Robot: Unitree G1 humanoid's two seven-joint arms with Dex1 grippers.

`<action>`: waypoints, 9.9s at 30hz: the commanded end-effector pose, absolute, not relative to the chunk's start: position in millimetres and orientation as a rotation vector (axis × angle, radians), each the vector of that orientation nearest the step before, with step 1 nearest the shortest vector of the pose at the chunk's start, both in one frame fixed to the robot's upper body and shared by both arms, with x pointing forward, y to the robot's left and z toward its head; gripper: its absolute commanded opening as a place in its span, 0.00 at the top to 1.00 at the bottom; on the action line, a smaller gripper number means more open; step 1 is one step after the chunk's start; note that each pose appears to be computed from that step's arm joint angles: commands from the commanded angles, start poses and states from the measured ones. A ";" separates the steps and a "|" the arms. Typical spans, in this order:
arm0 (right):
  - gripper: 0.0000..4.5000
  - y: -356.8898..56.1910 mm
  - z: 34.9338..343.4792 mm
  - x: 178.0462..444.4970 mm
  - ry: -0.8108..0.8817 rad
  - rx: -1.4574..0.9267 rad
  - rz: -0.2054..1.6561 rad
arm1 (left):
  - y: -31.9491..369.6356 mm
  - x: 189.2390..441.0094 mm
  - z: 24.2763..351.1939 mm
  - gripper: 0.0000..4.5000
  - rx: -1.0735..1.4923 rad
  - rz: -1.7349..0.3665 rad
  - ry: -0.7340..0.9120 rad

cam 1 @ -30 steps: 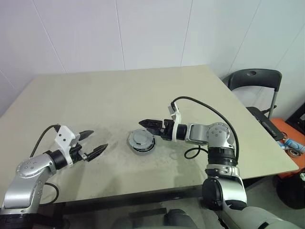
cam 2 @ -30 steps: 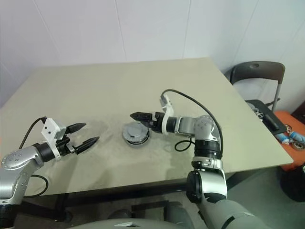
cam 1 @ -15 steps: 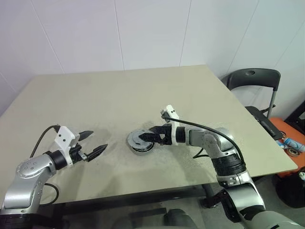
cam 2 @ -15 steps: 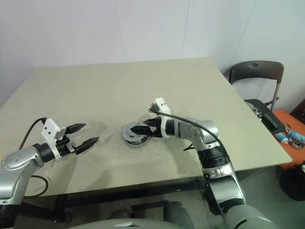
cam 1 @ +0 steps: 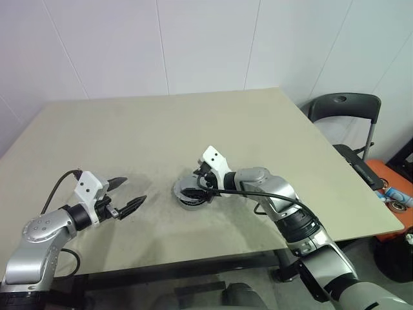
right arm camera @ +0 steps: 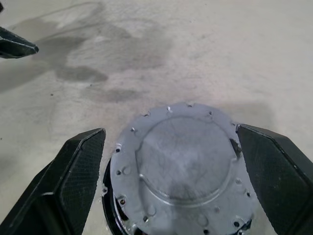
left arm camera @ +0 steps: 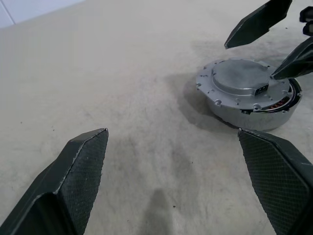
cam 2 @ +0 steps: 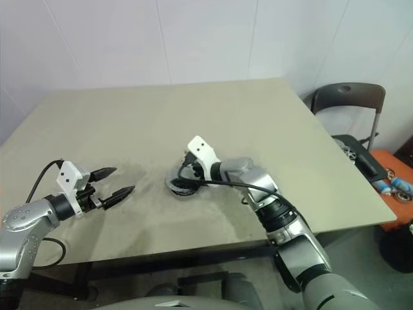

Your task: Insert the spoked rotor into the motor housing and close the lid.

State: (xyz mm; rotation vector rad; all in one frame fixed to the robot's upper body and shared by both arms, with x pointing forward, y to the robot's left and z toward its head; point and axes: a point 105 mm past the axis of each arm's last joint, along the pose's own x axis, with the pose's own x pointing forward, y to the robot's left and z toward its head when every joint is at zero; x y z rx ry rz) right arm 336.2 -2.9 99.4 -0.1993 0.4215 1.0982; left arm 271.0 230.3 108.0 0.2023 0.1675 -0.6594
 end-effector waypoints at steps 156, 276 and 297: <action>0.28 -20.3 74.7 336.5 0.463 -0.414 1.318 | 139.8 303.7 59.5 1.00 0.170 -0.908 0.348; 0.72 -41.1 120.7 333.2 0.923 0.961 1.054 | 177.8 254.0 84.9 0.00 -0.955 -0.697 0.318; 0.72 -18.7 149.5 324.0 0.867 0.978 1.195 | 158.0 258.2 112.4 0.00 -1.050 -0.814 0.246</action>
